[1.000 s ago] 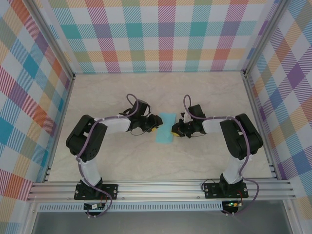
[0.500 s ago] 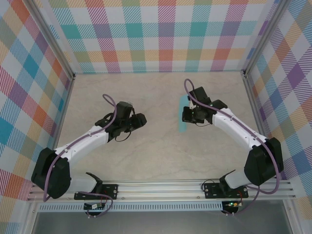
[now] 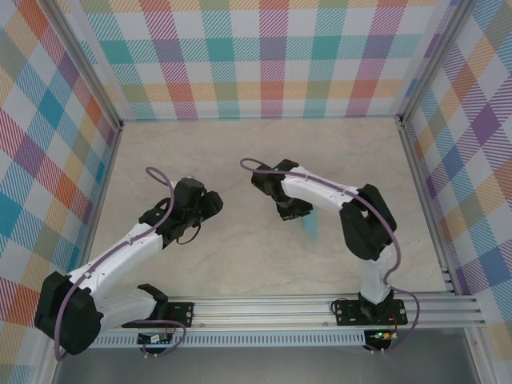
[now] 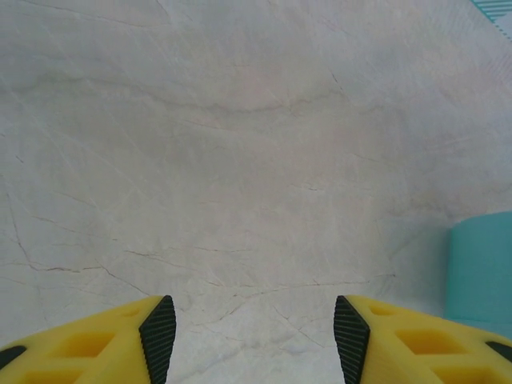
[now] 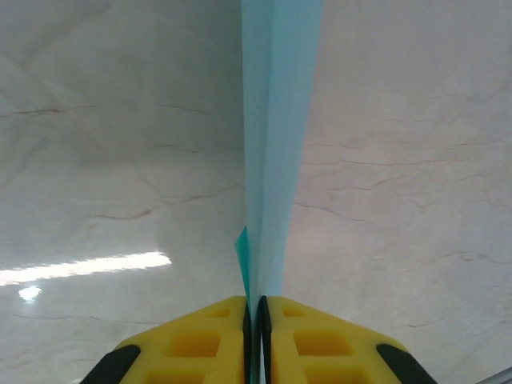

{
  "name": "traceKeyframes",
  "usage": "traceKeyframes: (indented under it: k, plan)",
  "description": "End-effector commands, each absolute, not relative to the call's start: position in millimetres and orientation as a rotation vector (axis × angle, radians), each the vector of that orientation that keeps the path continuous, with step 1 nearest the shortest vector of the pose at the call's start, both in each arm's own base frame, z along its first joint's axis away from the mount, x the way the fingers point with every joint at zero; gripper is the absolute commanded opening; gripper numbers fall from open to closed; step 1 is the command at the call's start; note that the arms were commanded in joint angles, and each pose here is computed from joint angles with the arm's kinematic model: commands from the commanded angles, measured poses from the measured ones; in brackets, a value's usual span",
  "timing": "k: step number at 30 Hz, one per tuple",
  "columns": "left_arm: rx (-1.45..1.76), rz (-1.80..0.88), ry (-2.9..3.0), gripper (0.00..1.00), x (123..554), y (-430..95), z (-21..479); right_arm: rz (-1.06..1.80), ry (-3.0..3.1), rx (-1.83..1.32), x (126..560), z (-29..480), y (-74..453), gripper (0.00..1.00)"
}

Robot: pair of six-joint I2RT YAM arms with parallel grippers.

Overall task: Fold a paper plane with a square sheet of paper (pick it up from the middle)
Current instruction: Turn over the paper at the center of the table.

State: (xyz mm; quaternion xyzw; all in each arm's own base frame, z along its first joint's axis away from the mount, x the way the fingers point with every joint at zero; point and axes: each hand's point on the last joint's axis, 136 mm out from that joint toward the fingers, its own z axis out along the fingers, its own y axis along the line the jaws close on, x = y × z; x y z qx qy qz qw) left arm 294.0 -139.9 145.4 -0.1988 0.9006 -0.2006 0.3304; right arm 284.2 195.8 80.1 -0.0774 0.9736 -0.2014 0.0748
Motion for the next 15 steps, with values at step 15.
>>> traceKeyframes:
  k: [15]
  plan:
    - [-0.510, -0.554, 2.393, 0.68, 288, -136, 134, 0.305, 2.957, -0.204, 274, 91, 298, 0.47]
